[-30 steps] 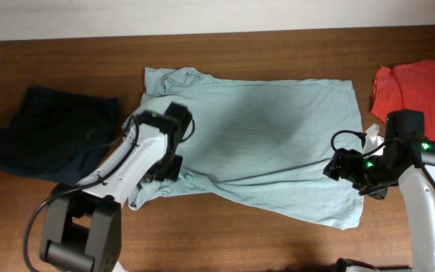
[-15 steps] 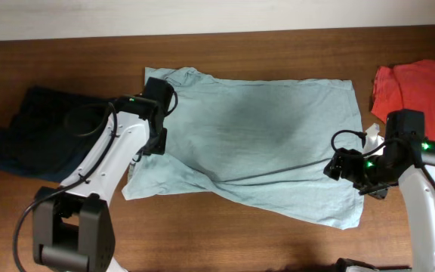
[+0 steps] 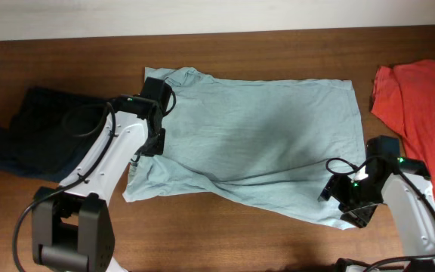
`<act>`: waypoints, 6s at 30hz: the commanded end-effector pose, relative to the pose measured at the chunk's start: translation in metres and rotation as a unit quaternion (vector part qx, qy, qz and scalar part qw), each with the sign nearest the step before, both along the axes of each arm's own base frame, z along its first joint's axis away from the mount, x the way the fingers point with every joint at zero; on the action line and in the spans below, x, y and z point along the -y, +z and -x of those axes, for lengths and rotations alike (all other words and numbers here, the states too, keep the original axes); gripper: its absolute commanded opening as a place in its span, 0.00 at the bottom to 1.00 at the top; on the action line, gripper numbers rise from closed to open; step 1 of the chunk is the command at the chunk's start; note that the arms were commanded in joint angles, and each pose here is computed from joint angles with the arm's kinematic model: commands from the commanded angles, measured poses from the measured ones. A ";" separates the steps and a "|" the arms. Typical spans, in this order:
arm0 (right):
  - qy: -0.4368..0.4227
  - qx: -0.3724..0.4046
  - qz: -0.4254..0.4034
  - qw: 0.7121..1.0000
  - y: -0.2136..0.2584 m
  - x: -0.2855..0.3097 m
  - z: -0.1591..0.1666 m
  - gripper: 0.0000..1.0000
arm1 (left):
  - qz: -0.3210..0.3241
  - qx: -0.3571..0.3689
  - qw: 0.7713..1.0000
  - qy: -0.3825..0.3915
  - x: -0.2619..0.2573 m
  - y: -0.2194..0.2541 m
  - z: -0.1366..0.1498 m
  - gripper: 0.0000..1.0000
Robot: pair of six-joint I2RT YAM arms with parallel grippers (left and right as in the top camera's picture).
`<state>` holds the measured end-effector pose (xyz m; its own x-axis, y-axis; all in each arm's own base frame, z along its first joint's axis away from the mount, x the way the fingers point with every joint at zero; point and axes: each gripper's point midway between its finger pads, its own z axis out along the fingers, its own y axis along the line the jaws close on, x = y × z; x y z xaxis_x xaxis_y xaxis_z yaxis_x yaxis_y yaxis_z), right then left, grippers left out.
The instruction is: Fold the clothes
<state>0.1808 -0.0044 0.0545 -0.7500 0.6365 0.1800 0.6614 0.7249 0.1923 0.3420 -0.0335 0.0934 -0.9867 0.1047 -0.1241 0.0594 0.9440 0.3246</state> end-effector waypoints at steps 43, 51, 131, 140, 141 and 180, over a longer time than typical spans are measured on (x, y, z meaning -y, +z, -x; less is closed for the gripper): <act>0.001 0.167 0.005 0.986 0.014 0.009 -0.079 0.04 | 0.214 -0.087 0.951 -0.208 0.087 -0.008 0.027 0.50; 0.000 0.206 0.008 0.978 0.020 0.012 -0.097 0.04 | 0.182 -0.126 0.955 -0.197 0.086 -0.045 0.056 0.50; 0.036 0.266 0.022 0.963 0.003 0.015 -0.155 0.04 | 0.031 0.074 0.990 -0.118 0.042 0.006 -0.023 0.04; 0.040 0.213 0.029 0.976 -0.045 0.017 -0.154 0.15 | 0.031 0.074 0.990 -0.118 0.042 0.006 -0.023 0.05; 0.040 0.216 0.037 0.975 -0.044 0.019 -0.156 0.15 | 0.031 0.074 0.990 -0.118 0.042 0.006 -0.023 0.04; 0.053 0.261 -0.068 0.962 0.024 0.006 -0.155 0.43 | 0.113 -0.011 0.974 -0.195 0.072 -0.084 0.005 0.37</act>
<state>0.3310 -0.0118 0.0681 -0.8150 0.5638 -0.1336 0.4083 0.7224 0.5580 0.3390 -0.1126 0.0292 -0.8870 0.4088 -0.2148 0.4036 0.9123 0.0694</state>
